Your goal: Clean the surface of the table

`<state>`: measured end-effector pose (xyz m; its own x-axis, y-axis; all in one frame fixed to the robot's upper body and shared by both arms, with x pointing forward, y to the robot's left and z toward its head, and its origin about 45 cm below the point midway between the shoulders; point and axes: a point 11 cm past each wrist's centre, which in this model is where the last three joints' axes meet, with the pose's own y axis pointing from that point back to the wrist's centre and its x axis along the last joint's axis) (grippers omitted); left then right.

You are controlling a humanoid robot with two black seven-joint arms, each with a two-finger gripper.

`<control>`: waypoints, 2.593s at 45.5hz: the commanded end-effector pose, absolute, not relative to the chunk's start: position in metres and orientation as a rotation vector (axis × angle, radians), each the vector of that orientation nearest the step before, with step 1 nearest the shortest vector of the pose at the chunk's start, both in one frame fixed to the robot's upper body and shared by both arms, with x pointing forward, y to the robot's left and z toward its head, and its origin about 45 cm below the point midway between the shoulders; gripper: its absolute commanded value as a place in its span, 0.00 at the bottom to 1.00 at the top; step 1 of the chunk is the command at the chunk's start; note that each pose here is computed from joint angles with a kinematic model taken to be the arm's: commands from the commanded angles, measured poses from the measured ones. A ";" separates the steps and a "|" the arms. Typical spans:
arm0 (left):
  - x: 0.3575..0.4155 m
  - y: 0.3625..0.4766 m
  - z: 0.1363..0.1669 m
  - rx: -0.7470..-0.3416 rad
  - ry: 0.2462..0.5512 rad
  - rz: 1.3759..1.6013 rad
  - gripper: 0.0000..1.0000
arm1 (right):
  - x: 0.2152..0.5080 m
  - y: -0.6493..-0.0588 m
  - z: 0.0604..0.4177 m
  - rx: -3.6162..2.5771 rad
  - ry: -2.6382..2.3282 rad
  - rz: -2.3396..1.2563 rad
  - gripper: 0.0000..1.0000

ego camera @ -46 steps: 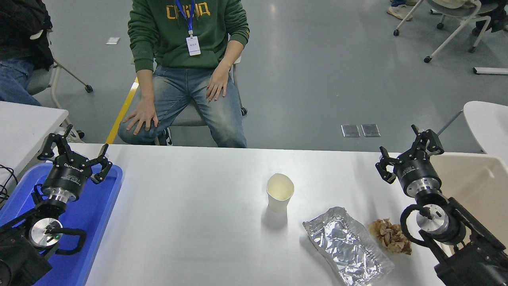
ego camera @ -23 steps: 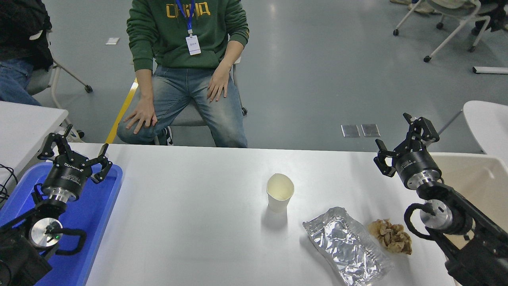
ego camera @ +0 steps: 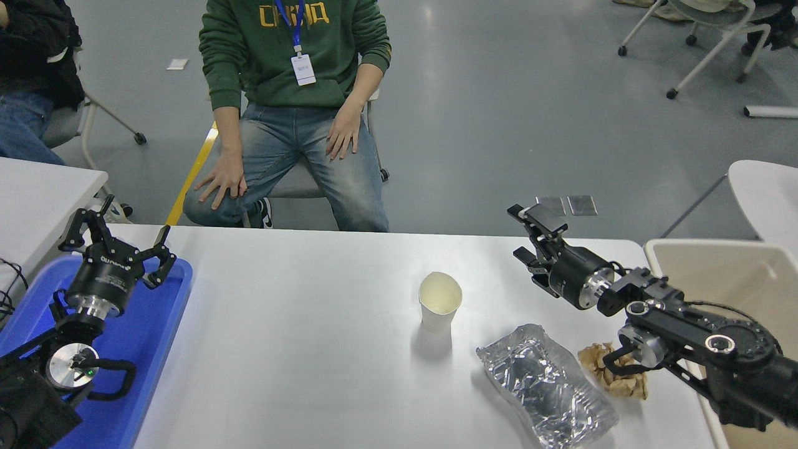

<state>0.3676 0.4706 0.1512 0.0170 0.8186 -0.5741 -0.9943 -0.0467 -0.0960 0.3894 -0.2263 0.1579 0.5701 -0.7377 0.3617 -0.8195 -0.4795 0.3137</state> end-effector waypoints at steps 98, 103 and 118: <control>0.3676 0.471 0.1512 -0.565 0.396 1.531 1.00 | 0.402 -0.151 0.103 1.873 -0.440 0.566 0.00; 0.3676 0.471 0.1512 -0.565 0.396 1.531 1.00 | 0.403 -0.146 0.107 1.881 -0.431 0.567 0.00; 0.3676 0.471 0.1512 -0.565 0.396 1.531 1.00 | 0.410 -0.139 0.129 1.900 -0.423 0.588 0.00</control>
<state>0.3677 0.4706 0.1512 0.0170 0.8186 -0.5741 -0.9943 -0.0469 -0.0962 0.4039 -0.1390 0.1125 0.8186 -0.0317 0.5735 -0.5410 -0.3778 0.7514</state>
